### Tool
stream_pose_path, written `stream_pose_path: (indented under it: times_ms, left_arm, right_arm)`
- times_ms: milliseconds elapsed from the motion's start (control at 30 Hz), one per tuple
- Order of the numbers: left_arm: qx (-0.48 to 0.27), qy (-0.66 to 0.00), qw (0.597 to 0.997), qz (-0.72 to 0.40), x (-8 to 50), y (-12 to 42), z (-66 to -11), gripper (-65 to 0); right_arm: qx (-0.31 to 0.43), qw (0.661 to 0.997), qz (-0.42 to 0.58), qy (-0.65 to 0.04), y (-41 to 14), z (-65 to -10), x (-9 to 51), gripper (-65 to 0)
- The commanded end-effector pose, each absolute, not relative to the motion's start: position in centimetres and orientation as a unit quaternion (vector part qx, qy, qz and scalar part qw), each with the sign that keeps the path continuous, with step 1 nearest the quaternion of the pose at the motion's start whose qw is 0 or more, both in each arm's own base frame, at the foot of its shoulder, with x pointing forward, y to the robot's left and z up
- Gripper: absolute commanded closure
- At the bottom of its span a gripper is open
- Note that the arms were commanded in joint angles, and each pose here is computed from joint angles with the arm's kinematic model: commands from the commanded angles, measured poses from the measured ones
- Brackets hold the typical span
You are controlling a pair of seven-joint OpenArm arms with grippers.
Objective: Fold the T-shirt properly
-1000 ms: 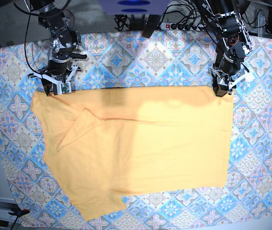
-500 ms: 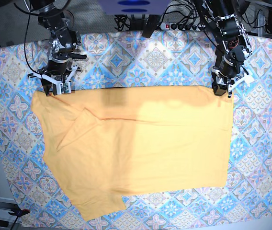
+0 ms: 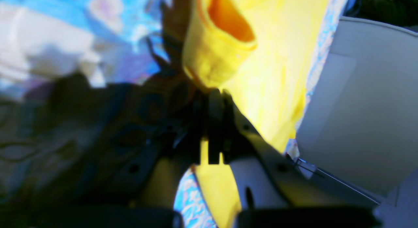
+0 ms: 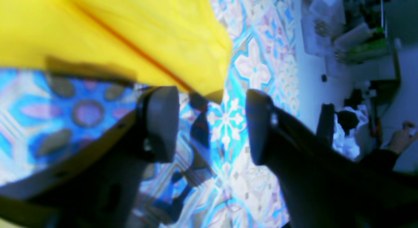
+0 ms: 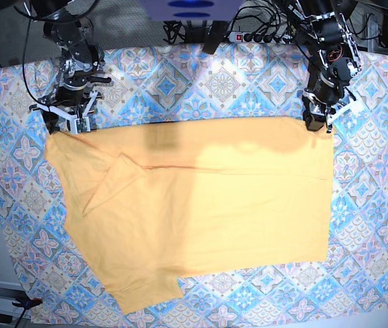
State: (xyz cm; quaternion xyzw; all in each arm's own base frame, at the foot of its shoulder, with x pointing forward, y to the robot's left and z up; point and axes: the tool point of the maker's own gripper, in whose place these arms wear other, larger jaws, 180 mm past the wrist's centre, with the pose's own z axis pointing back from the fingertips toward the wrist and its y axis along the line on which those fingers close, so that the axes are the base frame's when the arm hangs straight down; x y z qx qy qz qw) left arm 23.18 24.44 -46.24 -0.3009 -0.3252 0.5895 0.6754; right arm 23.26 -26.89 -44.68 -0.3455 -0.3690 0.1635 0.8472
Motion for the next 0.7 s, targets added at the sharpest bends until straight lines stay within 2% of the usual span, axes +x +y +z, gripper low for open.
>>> stream_pose_path:
  times_ms: [0, 267, 467, 667]
  left_arm:
    - [-0.308, -0.343, 0.672, 0.579, 23.9, 24.9, -45.1, 0.0]
    - [-0.307, -0.342, 0.673, 0.580, 23.8, 24.9, -45.2, 0.0]
    - [-0.307, -0.342, 0.673, 0.580, 23.8, 24.9, -45.2, 0.0]
    - [-0.307, -0.342, 0.673, 0.580, 23.8, 24.8, -45.2, 0.0]
  right_arm:
    - [-0.366, 0.830, 0.167, -0.387, -28.0, -43.3, 24.7, -35.1]
    - [-0.364, 0.805, 0.258, -0.391, -26.8, -43.8, 26.9, -35.7]
    - [-0.364, 0.803, 0.261, -0.393, -26.7, -43.8, 27.4, -35.7]
    - [-0.360, 0.809, 0.292, -0.363, -27.4, -45.5, 28.0, -35.6]
